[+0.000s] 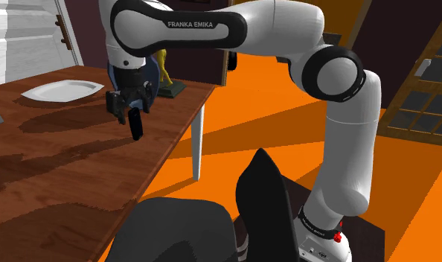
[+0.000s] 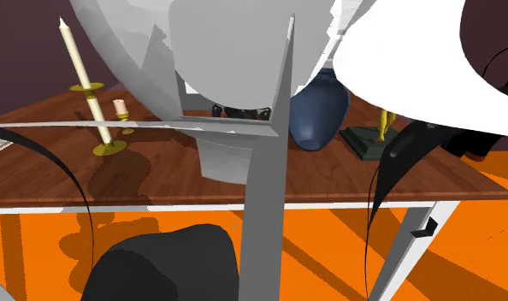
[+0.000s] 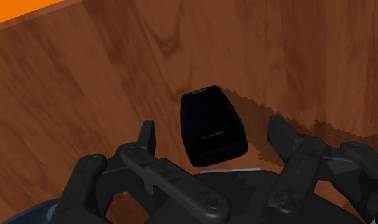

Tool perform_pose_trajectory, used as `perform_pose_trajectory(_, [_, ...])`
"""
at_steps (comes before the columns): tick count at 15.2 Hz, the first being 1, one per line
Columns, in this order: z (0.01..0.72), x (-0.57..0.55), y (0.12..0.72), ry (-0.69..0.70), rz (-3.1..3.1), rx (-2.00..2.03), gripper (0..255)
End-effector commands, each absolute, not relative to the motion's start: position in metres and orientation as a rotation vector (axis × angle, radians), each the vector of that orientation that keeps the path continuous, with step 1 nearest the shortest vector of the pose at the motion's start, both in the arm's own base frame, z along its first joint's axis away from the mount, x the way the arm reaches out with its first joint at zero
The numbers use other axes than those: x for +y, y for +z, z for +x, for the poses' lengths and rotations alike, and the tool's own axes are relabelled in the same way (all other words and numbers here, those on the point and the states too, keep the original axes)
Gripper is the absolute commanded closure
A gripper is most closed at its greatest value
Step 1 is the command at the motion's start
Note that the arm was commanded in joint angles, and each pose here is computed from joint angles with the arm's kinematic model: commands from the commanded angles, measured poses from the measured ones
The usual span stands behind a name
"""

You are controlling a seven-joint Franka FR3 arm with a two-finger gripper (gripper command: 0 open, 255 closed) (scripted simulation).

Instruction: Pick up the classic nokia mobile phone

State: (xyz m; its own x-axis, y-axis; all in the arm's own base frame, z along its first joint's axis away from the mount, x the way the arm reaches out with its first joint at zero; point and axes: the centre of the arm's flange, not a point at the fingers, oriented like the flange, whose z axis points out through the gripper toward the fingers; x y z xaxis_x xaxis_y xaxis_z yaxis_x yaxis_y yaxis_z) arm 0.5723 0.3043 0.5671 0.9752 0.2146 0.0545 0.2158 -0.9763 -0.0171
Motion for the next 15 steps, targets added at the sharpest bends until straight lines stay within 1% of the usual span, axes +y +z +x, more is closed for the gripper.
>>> perform_pose_trajectory(1, [0.572,0.304,0.560,-0.082,-3.099,-0.337,0])
perform_pose_trajectory(2, [0.572,0.305,0.560,-0.082,-3.099,-0.337,0])
perform_pose_trajectory(3, [0.573,0.305,0.560,-0.082,-3.099,-0.337,255])
perform_pose_trajectory(12, [0.572,0.305,0.560,-0.082,-3.099,-0.338,255])
perform_pose_trajectory(15, [0.572,0.305,0.576,-0.082,-3.099,-0.338,255])
